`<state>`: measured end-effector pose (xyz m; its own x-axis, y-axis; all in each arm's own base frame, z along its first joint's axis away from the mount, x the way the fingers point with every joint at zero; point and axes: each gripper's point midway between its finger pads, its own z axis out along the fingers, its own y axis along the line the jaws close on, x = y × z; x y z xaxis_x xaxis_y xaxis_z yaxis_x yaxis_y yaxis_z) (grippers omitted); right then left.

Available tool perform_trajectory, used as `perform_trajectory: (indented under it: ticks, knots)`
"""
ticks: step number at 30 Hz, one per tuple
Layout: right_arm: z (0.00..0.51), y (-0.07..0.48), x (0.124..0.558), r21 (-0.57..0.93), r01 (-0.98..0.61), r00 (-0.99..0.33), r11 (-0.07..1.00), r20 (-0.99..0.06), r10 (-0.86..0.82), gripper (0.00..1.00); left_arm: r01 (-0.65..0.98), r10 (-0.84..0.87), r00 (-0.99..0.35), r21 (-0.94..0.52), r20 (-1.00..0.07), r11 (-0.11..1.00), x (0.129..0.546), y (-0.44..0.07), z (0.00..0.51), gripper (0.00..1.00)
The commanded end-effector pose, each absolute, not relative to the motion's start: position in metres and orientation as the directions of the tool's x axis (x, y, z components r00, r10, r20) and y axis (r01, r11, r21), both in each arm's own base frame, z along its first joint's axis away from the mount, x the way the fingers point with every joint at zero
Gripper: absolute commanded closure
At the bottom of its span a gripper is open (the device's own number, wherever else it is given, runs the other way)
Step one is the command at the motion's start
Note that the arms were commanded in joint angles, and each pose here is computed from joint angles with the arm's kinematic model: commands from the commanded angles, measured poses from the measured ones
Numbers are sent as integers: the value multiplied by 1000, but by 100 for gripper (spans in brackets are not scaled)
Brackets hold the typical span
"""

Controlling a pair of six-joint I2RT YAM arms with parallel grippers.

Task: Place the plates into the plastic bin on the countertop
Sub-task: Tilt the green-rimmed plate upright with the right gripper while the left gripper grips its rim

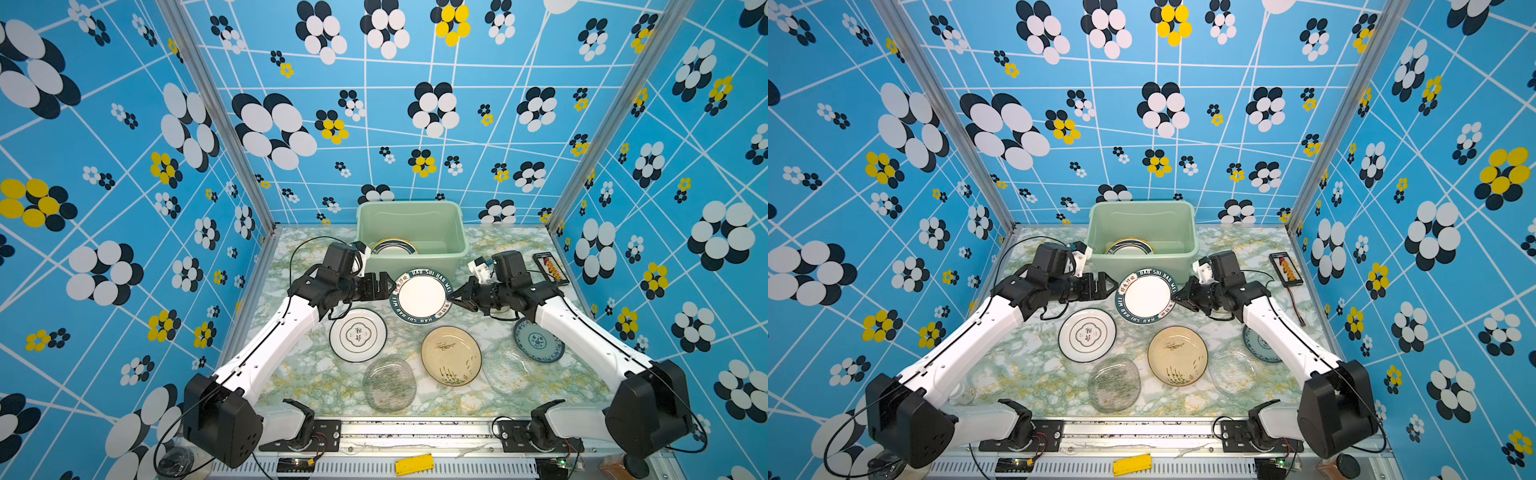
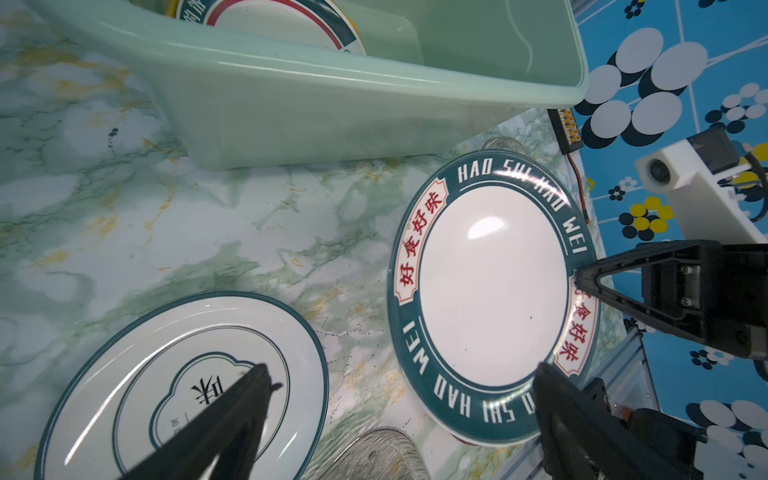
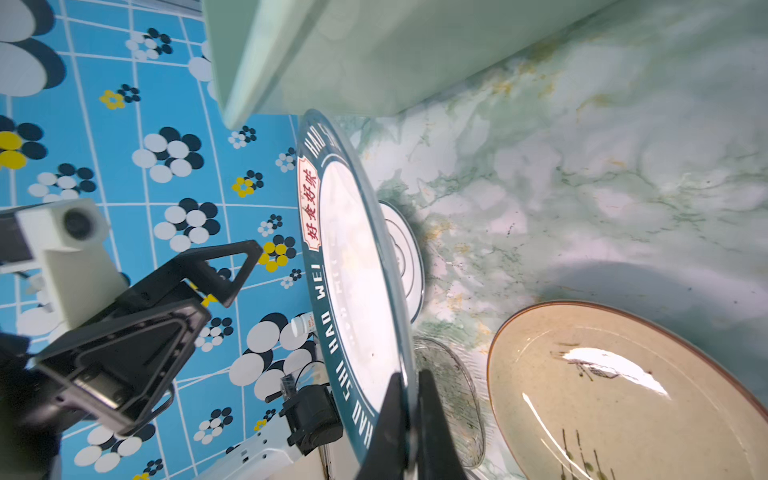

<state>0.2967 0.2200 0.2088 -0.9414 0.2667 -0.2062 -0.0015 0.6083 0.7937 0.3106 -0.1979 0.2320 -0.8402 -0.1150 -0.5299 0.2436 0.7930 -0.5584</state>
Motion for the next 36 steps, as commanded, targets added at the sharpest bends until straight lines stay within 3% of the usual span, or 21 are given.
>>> perform_trajectory:
  ticks: [1,8,16,36]
  knots:
    - [267,230,284,855,-109,-933,507,-264,246,100,245,-113,-886,-661,-450,709,283,-205,235,1]
    - [312,248,268,875,-176,-926,450,-303,227,100,307,-175,-876,-801,-449,515,266,-219,274,9]
    - [330,264,269,883,-211,-917,420,-327,228,100,334,-192,-866,-821,-461,464,264,-223,297,26]
    - [333,271,276,891,-208,-907,403,-330,261,100,290,-353,-835,-882,-423,372,261,-214,317,91]
